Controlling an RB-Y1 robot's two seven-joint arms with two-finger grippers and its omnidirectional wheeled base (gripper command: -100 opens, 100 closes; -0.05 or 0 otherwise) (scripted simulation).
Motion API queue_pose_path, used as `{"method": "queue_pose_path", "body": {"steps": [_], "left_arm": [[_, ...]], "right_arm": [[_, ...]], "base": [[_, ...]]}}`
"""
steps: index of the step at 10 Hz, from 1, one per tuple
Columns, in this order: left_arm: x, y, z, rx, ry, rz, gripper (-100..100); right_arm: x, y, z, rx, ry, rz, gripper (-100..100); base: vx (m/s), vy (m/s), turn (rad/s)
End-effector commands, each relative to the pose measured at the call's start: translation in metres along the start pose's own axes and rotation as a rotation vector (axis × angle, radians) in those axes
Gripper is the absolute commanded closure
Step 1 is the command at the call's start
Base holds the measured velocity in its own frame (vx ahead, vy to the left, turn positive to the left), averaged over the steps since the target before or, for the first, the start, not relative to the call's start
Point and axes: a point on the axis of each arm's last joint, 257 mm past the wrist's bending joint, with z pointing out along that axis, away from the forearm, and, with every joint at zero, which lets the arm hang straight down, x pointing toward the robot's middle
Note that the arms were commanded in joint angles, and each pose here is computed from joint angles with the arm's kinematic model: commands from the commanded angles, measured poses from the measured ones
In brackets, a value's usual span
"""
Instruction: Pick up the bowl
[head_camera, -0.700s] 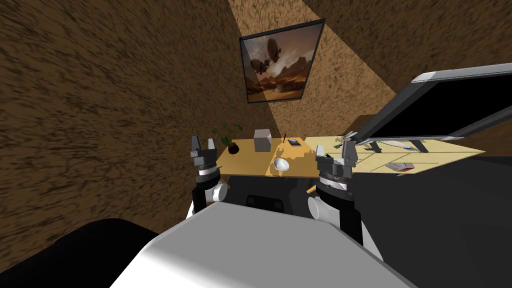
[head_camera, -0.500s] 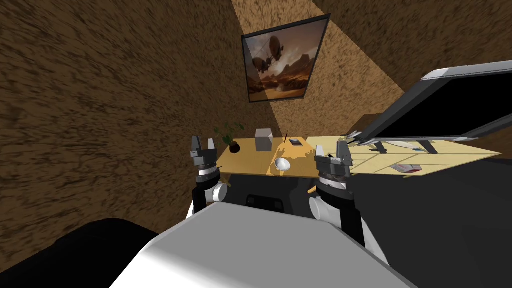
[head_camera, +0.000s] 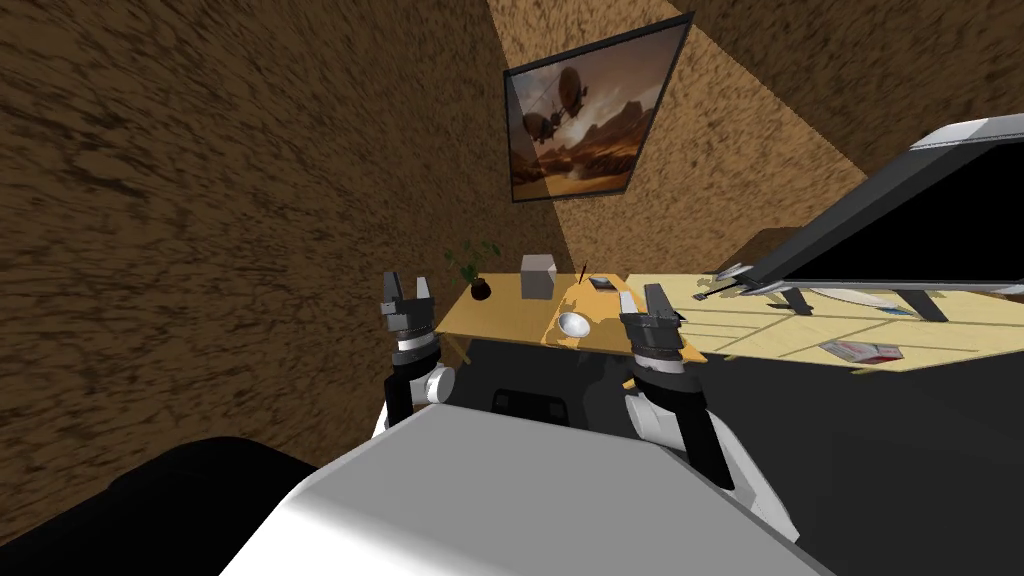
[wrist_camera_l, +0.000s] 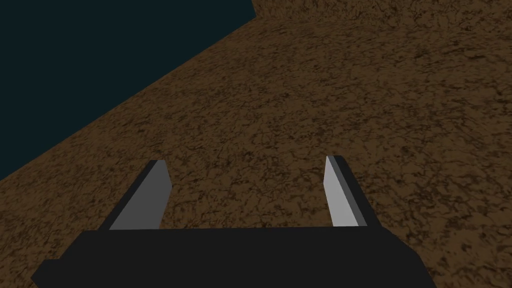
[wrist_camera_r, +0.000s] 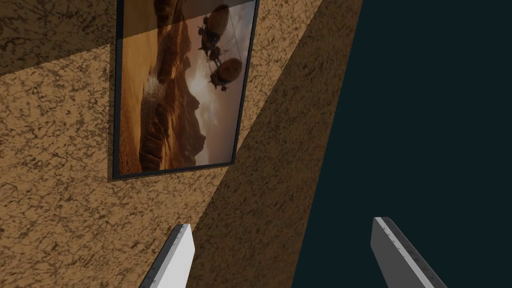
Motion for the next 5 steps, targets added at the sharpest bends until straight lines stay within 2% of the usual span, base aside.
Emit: {"method": "queue_pose_path", "body": {"steps": [1,2,4,5], "left_arm": [[0.0,0.0,0.0,0.0,0.0,0.0,0],[0.0,0.0,0.0,0.0,0.0,0.0,0],[0.0,0.0,0.0,0.0,0.0,0.0,0],[0.0,0.0,0.0,0.0,0.0,0.0,0]], "right_arm": [[0.01,-0.011,0.001,0.009,0.071,-0.043,-100],[0.012,-0.011,0.001,0.008,0.086,-0.051,-100],[0.025,-0.028,0.0,0.026,0.183,-0.111,-100],[0.027,-0.029,-0.001,0.025,0.198,-0.125,-100]], "base": [[-0.136,0.06,0.27],[-0.094,0.049,0.092],[-0.14,0.072,0.221],[-0.11,0.055,0.092]]}}
